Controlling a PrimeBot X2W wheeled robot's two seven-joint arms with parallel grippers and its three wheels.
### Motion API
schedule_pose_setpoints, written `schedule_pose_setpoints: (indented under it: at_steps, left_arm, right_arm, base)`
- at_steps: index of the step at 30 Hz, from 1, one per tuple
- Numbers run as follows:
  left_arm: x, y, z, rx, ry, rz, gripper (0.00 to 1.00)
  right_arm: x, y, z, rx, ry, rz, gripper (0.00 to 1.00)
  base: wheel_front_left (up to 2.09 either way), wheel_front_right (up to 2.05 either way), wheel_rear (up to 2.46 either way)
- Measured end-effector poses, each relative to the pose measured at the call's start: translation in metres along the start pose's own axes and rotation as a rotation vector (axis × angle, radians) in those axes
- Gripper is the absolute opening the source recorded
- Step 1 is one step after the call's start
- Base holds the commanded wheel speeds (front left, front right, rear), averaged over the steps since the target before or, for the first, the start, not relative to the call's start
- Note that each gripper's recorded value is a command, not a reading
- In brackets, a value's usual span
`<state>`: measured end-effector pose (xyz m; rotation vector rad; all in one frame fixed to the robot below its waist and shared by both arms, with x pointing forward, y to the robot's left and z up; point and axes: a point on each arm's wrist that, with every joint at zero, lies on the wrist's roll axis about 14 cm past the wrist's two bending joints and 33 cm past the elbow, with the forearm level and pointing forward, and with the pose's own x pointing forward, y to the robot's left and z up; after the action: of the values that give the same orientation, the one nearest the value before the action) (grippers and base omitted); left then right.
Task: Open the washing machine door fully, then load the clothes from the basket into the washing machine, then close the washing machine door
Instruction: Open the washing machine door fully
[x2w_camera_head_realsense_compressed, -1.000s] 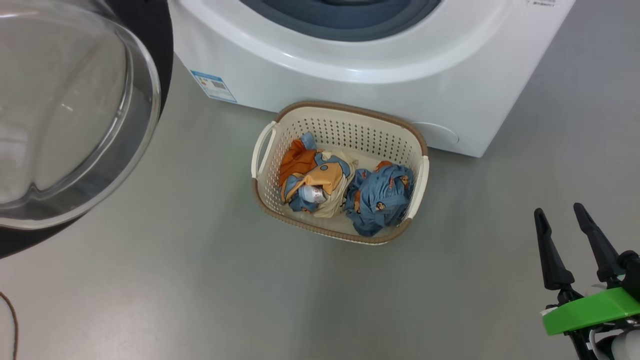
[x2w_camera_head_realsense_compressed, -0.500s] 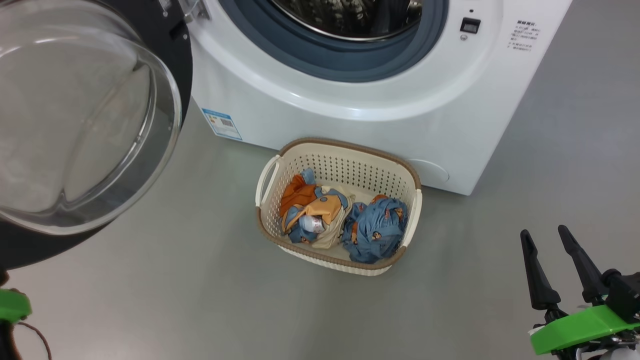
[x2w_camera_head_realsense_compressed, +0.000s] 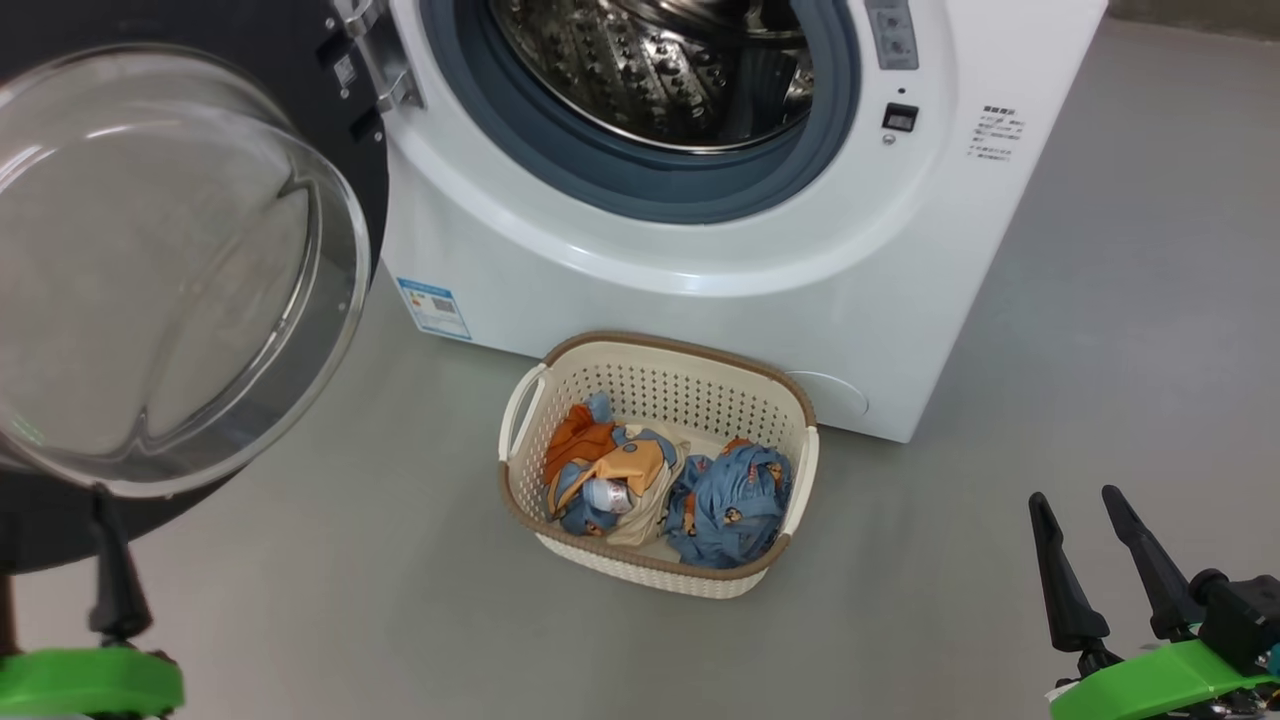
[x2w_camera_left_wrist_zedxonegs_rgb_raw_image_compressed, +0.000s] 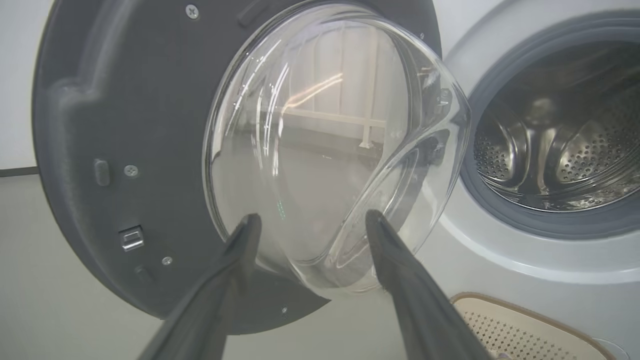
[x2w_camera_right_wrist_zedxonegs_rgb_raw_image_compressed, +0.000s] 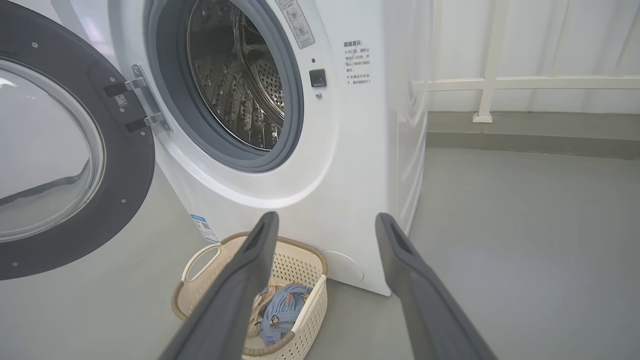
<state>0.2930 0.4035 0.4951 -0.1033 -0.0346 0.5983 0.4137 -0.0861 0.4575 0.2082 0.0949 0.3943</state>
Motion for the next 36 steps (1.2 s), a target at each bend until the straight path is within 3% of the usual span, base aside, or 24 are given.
schedule_pose_setpoints:
  at_steps: [22, 36]
  left_arm:
    - [-0.022, -0.129, -0.027, -0.002, 0.053, -0.386, 1.00]
    - [-0.030, -0.193, -0.036, -0.038, 0.080, -0.562, 1.00]
  right_arm:
    - [-0.053, -0.044, 0.018, 0.000, -0.056, -0.178, 1.00]
    - [-0.094, -0.070, 0.021, 0.013, -0.077, -0.309, 1.00]
  base:
    - [0.00, 0.00, 0.00]
    - [0.00, 0.00, 0.00]
